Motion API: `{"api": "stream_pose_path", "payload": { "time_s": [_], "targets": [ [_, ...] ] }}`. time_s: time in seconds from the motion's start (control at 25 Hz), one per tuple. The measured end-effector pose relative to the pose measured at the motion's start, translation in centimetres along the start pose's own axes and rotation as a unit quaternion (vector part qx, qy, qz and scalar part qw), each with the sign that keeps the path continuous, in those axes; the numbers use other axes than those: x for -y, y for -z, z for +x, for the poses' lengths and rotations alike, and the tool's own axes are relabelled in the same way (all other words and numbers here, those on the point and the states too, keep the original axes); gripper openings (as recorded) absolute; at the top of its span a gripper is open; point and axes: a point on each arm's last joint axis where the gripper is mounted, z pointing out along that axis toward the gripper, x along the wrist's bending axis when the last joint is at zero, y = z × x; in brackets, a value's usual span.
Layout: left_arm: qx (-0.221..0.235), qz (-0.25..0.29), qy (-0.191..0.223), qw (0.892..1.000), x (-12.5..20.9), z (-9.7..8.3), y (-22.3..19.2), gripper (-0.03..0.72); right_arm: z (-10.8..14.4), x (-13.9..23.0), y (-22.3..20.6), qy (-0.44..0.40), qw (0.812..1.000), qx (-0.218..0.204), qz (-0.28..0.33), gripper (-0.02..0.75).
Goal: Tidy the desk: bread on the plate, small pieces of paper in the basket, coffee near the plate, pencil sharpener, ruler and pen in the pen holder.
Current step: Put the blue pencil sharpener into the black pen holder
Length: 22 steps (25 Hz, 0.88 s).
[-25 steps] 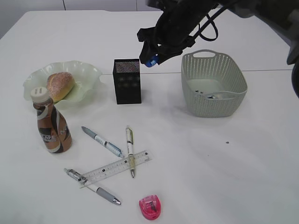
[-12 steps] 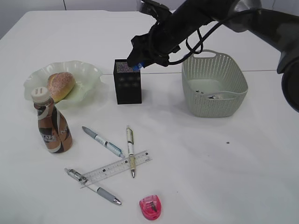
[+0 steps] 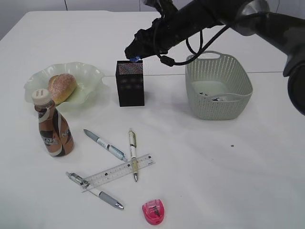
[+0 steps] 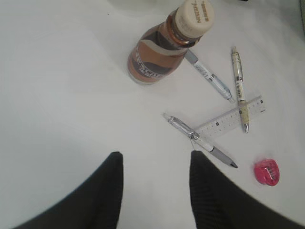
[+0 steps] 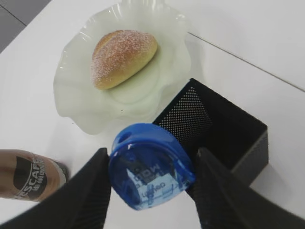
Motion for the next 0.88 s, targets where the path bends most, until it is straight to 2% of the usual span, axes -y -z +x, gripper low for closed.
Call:
{"api": "stream_pose_path", "payload": {
  "time_s": [0.2, 0.64, 0.88],
  "targets": [
    [0.000, 0.000, 0.000, 1.000, 0.0, 0.0, 0.0, 0.331, -0.6, 0.8, -1.2, 0.001, 1.000, -0.017, -0.005, 0.375],
    [0.000, 0.000, 0.000, 1.000, 0.0, 0.0, 0.0, 0.320, -1.2, 0.7, -1.9, 0.009, 0.999, -0.006, -0.039, 0.375],
    [0.000, 0.000, 0.000, 1.000, 0.0, 0.0, 0.0, 0.318, -1.2, 0.7, -1.9, 0.014, 0.999, -0.005, -0.040, 0.450]
  ]
}}
